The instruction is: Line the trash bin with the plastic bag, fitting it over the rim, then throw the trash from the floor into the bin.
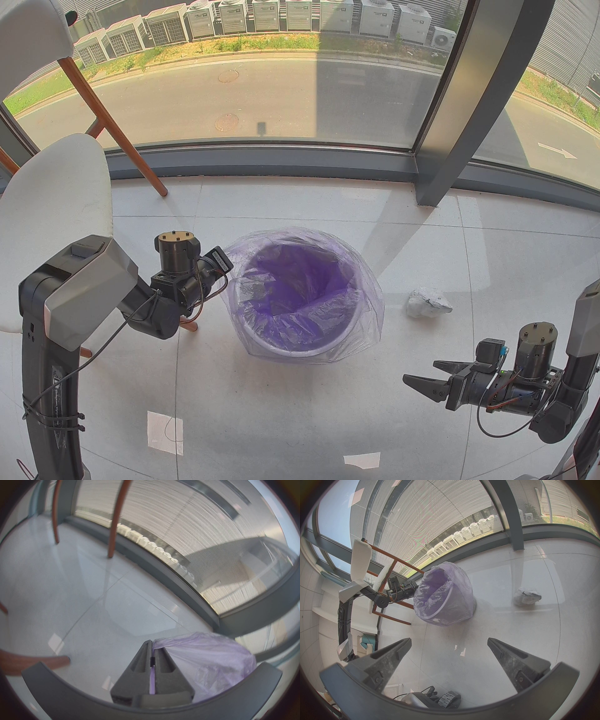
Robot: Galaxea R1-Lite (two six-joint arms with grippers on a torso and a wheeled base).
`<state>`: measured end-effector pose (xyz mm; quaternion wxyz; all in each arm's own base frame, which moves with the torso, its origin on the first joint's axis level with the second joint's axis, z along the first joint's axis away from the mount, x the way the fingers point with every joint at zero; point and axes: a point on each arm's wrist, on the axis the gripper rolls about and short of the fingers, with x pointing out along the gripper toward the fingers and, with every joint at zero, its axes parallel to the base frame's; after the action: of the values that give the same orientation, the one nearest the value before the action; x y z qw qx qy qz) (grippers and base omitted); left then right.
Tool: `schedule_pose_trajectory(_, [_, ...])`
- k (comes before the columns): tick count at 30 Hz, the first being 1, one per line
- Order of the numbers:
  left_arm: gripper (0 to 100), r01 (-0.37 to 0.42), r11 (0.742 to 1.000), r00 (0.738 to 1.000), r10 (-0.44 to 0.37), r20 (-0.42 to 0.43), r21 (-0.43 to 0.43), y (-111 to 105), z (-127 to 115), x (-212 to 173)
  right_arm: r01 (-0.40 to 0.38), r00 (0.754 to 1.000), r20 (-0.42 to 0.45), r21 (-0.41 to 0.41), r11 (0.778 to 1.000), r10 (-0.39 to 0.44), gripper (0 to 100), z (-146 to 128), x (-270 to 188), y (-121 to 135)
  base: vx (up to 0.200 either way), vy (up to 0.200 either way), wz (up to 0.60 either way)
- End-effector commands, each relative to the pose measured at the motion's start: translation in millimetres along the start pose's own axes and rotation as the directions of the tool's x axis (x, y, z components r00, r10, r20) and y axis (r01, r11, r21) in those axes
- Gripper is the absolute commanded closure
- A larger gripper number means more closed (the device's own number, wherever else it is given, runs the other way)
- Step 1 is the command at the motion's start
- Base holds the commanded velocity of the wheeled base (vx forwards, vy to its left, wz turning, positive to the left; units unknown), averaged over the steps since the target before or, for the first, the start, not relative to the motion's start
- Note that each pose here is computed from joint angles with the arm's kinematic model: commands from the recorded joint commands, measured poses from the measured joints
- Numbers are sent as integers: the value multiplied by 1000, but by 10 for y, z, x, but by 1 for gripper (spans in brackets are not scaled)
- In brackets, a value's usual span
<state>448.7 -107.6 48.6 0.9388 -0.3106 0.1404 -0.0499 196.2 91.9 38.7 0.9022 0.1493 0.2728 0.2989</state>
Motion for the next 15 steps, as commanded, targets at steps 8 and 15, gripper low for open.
schedule_pose_trajectory(8, [100,-57,967,998,48,-41,-250,-42,26,109,3,1000,-10,4,1000,-3,0,-25,-16,-3,0,0,0])
schedule_pose_trajectory(15, [0,-58,968,997,43,-65,-245,-76,-38,98,0,1000,-10,2,1000,0,0,-22,-4,-2,0,0,0])
